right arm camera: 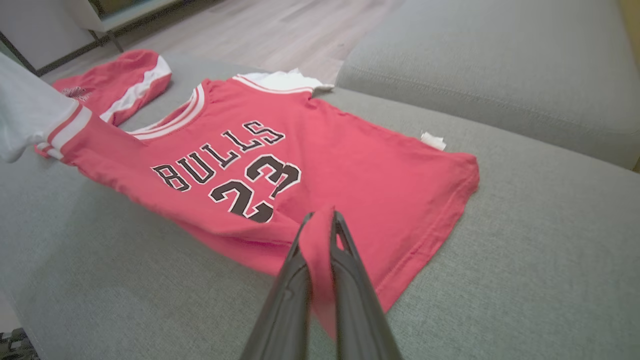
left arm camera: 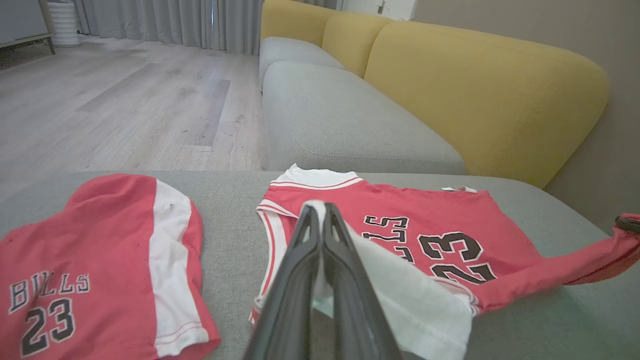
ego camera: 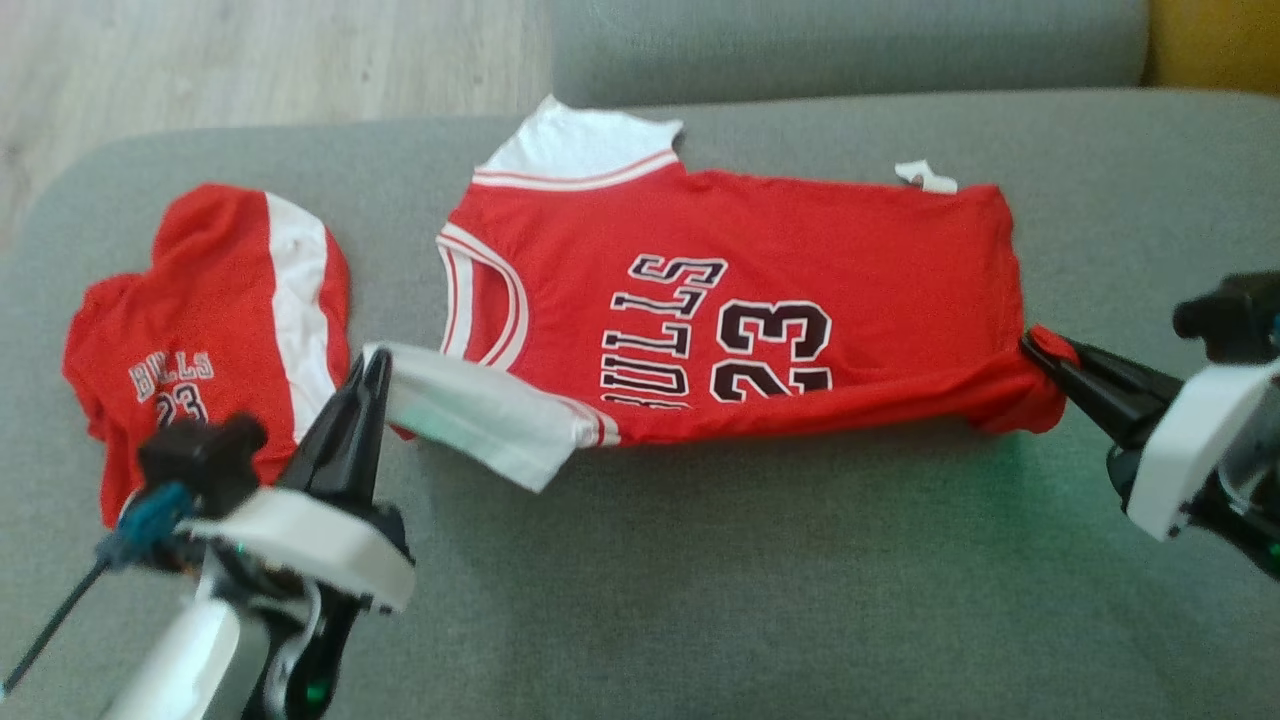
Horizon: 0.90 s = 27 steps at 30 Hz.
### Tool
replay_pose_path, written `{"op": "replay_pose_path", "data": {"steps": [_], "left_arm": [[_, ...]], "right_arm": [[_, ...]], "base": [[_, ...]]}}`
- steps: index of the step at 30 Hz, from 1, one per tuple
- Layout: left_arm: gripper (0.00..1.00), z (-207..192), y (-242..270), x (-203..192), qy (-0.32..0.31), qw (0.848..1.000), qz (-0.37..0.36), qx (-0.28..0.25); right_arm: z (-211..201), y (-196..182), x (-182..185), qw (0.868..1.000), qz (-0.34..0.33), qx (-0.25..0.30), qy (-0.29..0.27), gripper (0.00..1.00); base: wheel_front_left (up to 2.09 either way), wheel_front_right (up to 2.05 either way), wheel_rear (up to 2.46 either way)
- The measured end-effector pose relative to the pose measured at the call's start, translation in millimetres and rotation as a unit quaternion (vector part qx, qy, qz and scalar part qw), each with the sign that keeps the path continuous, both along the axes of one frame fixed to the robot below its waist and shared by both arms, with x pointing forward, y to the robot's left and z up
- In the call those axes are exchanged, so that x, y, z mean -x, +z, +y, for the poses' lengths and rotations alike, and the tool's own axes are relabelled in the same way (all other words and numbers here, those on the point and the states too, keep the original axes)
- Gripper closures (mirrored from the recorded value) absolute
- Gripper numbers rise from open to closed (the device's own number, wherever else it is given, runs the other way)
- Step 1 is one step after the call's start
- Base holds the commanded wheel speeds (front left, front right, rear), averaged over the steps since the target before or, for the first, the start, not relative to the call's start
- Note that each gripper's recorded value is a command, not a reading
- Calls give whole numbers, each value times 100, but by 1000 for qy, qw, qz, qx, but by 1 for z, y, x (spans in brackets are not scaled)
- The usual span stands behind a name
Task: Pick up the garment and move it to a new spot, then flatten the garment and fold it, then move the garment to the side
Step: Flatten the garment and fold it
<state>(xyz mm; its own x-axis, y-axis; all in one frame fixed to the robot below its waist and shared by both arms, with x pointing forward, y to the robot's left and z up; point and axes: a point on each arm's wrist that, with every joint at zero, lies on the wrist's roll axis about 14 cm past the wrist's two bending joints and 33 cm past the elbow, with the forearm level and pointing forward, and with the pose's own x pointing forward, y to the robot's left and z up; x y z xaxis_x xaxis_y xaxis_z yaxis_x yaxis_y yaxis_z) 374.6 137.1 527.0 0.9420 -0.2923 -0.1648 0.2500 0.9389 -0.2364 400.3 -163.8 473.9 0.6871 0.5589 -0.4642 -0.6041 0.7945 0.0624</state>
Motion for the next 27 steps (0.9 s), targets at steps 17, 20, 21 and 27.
{"op": "replay_pose_path", "data": {"steps": [17, 20, 21, 27], "left_arm": [[100, 1, -53, -72, -44, 992, 55, -108], [100, 1, -58, -84, -50, 989, 59, -123], [100, 1, -59, -88, -51, 989, 61, -127], [100, -2, -79, -103, -64, 983, 80, -152]], "right_arm": [[-25, -56, -3, 991, 114, 58, -40, 100], [-23, -57, -7, 991, 115, 56, -40, 100], [-23, -57, -9, 991, 114, 57, -40, 100], [-22, -65, -17, 990, 120, 63, -41, 100]], "base": [[0, 0, 0], [0, 0, 0], [0, 0, 0], [0, 0, 0]]}}
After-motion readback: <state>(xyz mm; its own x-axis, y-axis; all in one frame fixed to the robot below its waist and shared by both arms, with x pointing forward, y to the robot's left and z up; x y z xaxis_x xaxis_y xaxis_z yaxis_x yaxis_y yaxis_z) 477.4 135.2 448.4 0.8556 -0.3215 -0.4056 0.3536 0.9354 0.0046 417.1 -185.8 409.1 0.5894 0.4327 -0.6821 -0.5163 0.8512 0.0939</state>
